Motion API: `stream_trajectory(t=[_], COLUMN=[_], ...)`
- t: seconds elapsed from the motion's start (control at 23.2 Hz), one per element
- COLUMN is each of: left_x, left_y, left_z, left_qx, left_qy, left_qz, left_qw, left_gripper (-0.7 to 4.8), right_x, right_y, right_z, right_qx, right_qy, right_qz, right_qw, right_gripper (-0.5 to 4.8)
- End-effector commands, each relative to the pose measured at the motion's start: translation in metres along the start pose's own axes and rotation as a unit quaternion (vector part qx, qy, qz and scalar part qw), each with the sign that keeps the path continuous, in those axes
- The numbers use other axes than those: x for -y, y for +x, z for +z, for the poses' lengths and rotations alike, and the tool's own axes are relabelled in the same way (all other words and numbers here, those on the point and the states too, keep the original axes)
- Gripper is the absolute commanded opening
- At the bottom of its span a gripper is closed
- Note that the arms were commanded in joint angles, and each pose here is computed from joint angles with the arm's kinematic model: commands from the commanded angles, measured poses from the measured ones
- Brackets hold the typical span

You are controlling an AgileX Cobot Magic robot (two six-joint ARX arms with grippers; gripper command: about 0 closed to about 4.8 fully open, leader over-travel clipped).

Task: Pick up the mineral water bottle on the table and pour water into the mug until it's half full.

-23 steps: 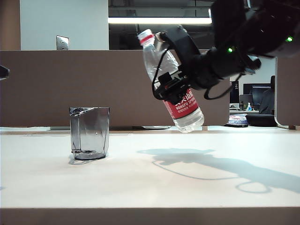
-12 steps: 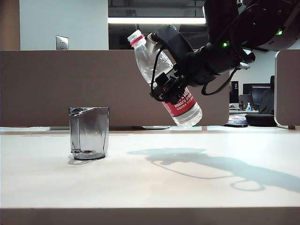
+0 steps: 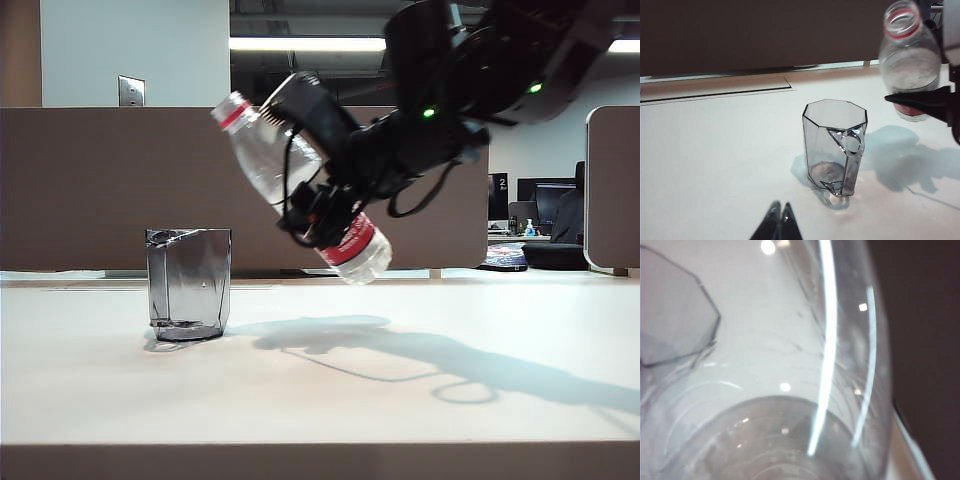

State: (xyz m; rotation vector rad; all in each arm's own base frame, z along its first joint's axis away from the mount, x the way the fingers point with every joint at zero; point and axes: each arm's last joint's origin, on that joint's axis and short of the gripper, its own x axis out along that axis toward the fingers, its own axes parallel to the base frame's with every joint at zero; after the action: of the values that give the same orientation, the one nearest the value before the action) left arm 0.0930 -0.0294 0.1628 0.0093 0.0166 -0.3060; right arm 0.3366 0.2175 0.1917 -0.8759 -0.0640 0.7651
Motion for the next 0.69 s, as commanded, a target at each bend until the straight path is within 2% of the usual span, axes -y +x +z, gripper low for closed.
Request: stream_trajectory(t=[0.04, 0.3, 0.52, 0.69], left_x=[0.0, 0.001, 0.002, 0.002], left_y=[0.0, 0.0, 0.0, 0.0], left_z=[0.002, 0.002, 0.002, 0.002], left_qx=[0.005, 0.005, 0.004, 0.005], left_qy=[0.0, 0.0, 0.0, 0.0], left_qz=[-0.002, -0.009, -0.01, -0.01], left_qw=[1.0, 1.0, 1.0, 1.0], left_gripper=[-0.05, -0.05, -0.05, -0.05], right_x=[-0.002, -0.004, -0.006, -0.007], right_y=[0.01, 0.02, 0.024, 0.026], right_z=[0.012, 0.013, 0.008, 0.004], right_qx=[-0.008, -0.02, -0.048, -0.065], right_qy=[-0.072, -0.084, -0.151, -0.166], right_qz=[-0.017, -0.022, -0.034, -0.042], right_qw=[0.997, 0.996, 0.987, 0.983], right_gripper=[3.04, 3.04, 3.05, 3.05])
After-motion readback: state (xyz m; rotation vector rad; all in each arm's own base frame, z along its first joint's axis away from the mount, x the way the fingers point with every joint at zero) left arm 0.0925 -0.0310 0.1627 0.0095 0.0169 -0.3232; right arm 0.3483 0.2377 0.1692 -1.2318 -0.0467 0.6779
